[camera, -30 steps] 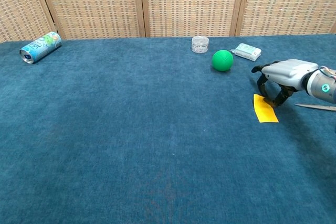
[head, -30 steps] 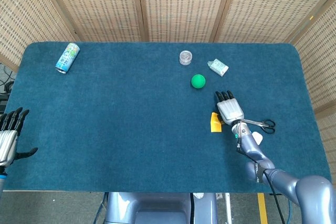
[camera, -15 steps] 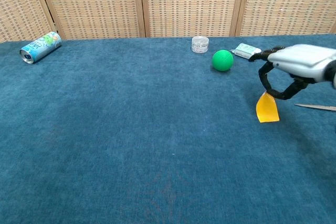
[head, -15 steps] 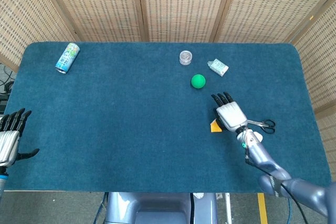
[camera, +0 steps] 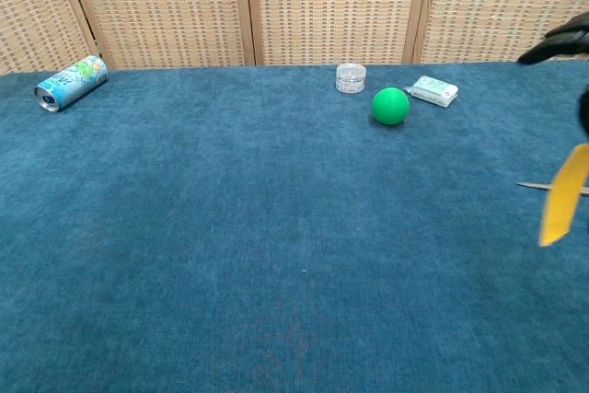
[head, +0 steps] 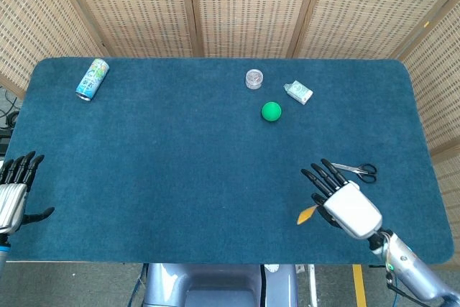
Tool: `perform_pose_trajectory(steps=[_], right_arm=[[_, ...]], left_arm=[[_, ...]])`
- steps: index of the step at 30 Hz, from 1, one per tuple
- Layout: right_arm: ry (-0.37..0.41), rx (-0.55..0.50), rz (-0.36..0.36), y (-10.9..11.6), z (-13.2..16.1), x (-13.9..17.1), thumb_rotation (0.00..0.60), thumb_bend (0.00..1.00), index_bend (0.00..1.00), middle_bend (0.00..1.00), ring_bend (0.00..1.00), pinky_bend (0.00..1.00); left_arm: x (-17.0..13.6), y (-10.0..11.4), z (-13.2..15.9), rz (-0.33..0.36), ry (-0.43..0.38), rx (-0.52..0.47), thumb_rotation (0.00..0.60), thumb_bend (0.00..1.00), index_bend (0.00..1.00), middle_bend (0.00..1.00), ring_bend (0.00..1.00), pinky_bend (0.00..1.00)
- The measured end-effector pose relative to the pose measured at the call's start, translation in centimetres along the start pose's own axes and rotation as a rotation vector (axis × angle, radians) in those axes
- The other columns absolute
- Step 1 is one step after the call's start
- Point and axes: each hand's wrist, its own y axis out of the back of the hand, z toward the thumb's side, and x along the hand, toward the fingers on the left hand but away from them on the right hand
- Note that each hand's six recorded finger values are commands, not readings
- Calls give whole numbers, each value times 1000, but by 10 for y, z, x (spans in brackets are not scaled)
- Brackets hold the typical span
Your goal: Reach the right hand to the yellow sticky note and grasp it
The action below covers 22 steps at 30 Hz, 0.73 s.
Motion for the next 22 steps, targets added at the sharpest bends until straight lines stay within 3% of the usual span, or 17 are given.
perform_pose_trajectory(steps=[1,3,6,10,17,22], right_arm=[[-10,3,-15,4,-2,4,600,414,330,55,0,0],[-44,2,-49,12,-7,12,600,286,165,14,0,0],[-118,-9,-78,19,-21,21,600,136,56,0,0,0],[-249,-51,-102,21,-42,32,600,2,7,0,0,0],[-448,-202,-119,5,-62,57,600,0,1,0,0,0],[-494,-246,-123,-1,-59,66,600,0,1,0,0,0]], left_arm=[[0,0,0,0,-1,-1,600,13,0,0,0,0],[0,0,0,0,-1,-1,600,13,0,0,0,0],[0,0,0,0,-2,-1,600,12,0,0,0,0],[0,0,0,0,-2,-1,600,13,0,0,0,0],[0,0,0,0,-2,-1,600,12,0,0,0,0],[0,0,0,0,-2,-1,600,11,0,0,0,0]])
